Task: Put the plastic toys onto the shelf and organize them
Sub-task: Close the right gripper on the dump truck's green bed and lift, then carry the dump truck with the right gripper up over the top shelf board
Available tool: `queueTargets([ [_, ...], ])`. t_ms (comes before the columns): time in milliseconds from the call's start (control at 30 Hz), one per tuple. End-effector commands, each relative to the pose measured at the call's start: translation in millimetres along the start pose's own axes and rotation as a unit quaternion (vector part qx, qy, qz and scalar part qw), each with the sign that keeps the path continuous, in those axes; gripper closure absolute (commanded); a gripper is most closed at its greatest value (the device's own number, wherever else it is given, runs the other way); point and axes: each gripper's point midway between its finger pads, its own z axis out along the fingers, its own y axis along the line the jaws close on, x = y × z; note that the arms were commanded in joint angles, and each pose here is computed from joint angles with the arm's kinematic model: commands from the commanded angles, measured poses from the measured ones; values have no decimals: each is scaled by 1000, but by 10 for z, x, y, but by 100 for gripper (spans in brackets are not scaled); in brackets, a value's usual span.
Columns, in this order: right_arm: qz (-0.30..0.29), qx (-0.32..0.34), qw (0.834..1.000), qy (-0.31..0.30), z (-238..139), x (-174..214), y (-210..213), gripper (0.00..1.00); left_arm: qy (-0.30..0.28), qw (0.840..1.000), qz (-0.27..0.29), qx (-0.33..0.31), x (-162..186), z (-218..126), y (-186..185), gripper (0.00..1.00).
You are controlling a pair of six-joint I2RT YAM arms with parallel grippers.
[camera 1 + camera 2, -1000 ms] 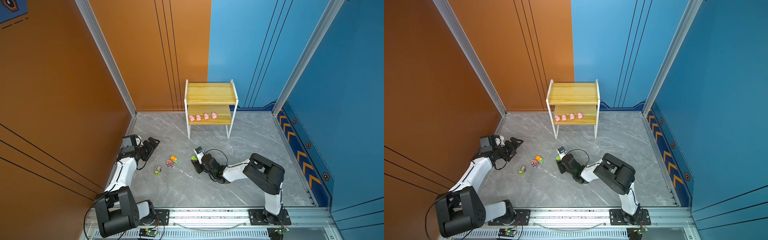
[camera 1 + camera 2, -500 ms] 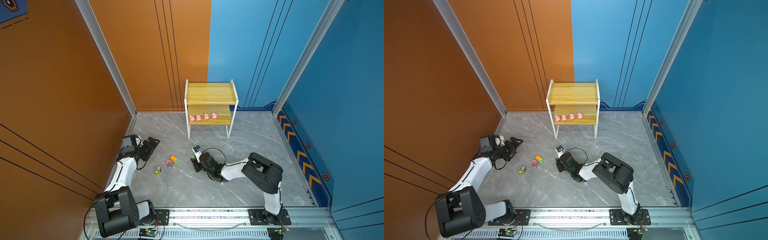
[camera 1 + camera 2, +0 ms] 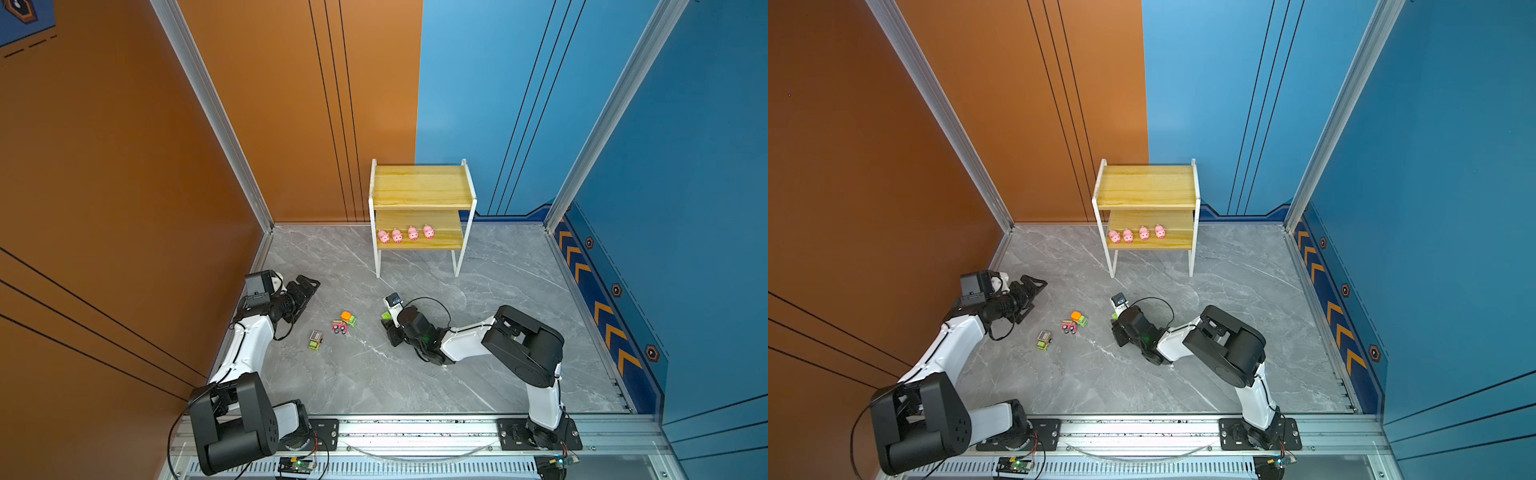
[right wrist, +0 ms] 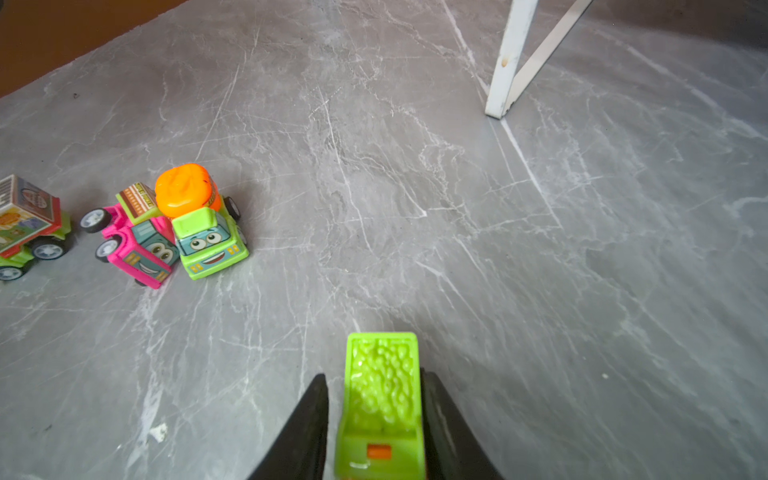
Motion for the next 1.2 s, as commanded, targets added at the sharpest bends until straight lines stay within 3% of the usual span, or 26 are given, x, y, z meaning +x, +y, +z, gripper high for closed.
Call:
queueTargets([
  [0, -11, 8, 1000, 18, 43, 101, -11, 63, 2, 1000, 3, 14, 27, -25, -39, 7],
  [267, -13, 11, 1000, 20, 20, 88, -21, 74, 2, 1000, 4, 14, 27, -27, -40, 7],
  [433, -20, 10, 1000, 2, -156, -161, 21, 77, 2, 1000, 4, 16, 28, -28, -46, 7],
  [800, -31, 26, 997, -62, -1137, -1511, 21, 78, -9, 1000, 14, 25, 1, -83, -120, 7],
  [1033, -12, 95, 987, -127, -1825, -2543, -473, 78, -44, 997, 62, 17, -76, -194, -298, 8],
  [1167, -11, 148, 976, -161, -2021, -2951, -881, 78, -57, 991, 119, 25, -58, -297, -655, 8],
])
